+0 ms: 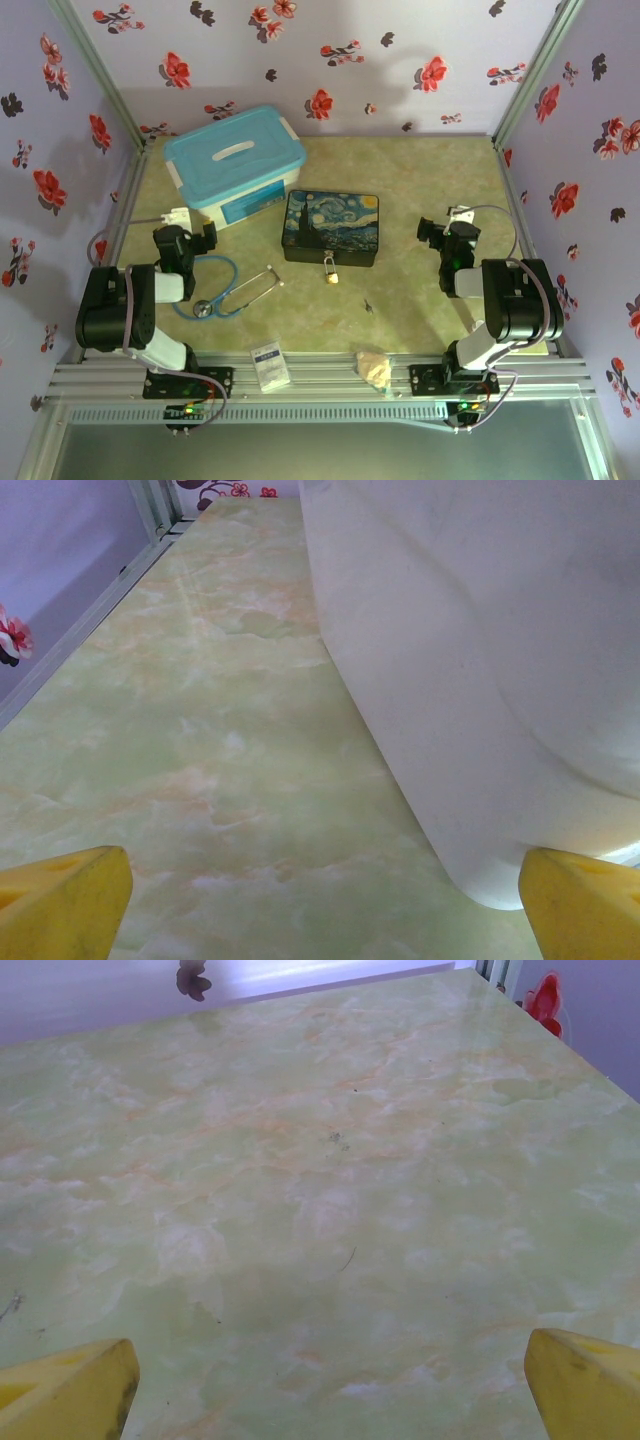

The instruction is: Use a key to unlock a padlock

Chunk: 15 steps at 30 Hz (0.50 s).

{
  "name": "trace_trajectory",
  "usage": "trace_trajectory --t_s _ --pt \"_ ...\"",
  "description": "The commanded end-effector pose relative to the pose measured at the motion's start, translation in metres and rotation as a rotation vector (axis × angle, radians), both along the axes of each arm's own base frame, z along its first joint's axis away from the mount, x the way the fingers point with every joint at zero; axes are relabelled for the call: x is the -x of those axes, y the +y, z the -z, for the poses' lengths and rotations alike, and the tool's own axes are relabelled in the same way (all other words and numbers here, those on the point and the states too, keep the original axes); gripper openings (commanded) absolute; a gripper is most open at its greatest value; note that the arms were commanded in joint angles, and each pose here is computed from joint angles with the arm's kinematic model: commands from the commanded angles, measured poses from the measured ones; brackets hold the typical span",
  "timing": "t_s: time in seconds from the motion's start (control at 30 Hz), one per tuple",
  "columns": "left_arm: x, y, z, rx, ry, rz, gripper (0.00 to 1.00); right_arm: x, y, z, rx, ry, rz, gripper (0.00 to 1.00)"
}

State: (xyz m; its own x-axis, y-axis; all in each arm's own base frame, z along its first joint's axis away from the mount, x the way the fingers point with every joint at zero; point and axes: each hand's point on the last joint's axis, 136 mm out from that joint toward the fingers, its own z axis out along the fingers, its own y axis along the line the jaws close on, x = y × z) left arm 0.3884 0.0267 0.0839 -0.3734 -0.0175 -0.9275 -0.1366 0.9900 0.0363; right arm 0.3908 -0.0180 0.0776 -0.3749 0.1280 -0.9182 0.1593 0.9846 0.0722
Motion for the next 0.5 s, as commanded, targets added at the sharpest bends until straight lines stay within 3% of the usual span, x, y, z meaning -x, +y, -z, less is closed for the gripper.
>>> trace_trajectory --t_s 0.0,0.23,0.47 --pt "0.002 0.005 -0.032 -0.033 -0.086 -0.036 1.0 -0.001 -0.001 -0.025 0.018 -0.064 -0.008 0.99" --pt "0.017 0.014 -0.057 -0.01 -0.155 -0.101 1.0 0.003 -0.006 -0.05 0.005 -0.02 0.032 0.99" --pt "0.037 0.012 -0.101 0.053 -0.222 -0.108 1.0 0.021 -0.014 -0.084 -0.14 -0.018 0.14 0.99"
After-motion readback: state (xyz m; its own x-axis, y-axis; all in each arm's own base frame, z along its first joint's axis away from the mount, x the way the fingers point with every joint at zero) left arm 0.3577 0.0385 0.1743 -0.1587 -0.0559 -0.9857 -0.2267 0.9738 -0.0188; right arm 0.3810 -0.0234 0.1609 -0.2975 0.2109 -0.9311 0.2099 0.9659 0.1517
